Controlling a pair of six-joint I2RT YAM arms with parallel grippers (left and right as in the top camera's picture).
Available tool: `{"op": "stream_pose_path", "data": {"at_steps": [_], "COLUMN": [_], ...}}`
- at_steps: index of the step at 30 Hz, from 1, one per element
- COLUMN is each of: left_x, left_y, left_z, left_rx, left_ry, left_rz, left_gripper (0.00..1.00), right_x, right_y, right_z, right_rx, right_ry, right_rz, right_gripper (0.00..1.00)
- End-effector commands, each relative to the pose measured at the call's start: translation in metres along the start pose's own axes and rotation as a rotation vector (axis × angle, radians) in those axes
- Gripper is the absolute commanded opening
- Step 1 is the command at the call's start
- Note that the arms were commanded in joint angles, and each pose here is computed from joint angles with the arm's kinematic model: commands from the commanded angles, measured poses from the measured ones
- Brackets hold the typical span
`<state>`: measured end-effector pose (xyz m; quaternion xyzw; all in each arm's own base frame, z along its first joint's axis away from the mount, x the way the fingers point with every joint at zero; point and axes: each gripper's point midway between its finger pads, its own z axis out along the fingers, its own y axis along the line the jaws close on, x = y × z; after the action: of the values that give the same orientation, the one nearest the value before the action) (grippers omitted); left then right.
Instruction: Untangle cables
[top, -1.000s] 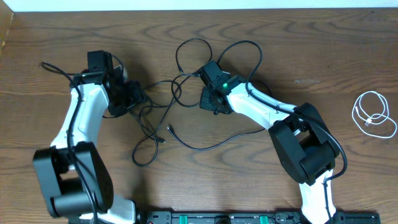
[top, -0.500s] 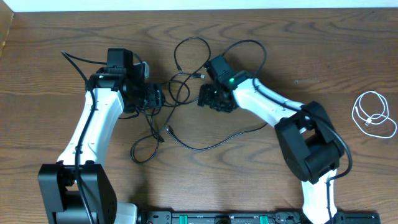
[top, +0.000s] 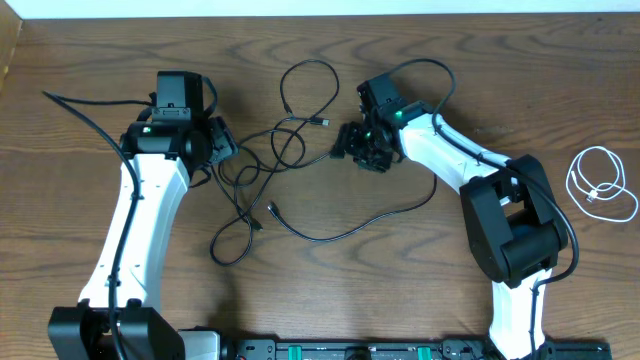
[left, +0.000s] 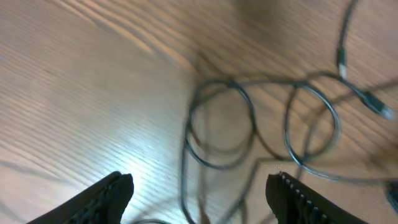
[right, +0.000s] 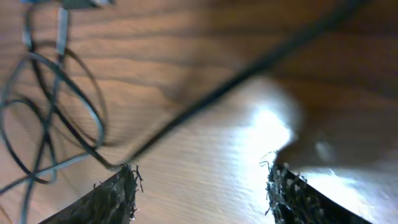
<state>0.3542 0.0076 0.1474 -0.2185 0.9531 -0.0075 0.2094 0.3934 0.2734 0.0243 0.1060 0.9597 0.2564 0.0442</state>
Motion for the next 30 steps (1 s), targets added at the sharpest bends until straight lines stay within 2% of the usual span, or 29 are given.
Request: {"op": "stream_pose_path", "data": {"at_steps": [1,4,8,19,26,28,30], "left_x": [0.024,0.055,0.081,0.083,0.107,0.109,0.109], "left_y": [-0.033,-0.038,-0.043,-0.061,-0.058,-0.052,-0.048], "left_z": [-0.002,0.009,0.026,0.059,0.086,0.093,0.097], "left_rx": [0.194,0.218,0.215,0.17,0.126,0.095,0.069], "left_ry": [0.119,0.208,0.267,0.209,0.309,0.323,0.325], "left_rz": [0.093,0.247,0.327,0.413,0.443,0.446,0.45], "left_gripper": [0.73,0.74,0.73,0.75,0.75,0.73,0.65], "right_x": [0.002,0.004,-0.004,-0.014,-0.015,-0.016,-0.016], "right_y": [0.016,0.018,0.022,0.017,0.009,0.006,0.002], "right_z": [-0.008,-0.004,-0.001,-0.002,0.011,0.018,0.025], "right_rx": [-0.014,0.01,0.042,0.111,0.13,0.133,0.14], "right_ry": [-0.035,-0.065,-0.16,-0.289,-0.29,-0.287,-0.282], "right_rz": [-0.001,0.084,0.143,0.214,0.217,0.217,0.218], "right_gripper": [0.68,0.66,0.62,0.6,0.55,0.53,0.49]}}
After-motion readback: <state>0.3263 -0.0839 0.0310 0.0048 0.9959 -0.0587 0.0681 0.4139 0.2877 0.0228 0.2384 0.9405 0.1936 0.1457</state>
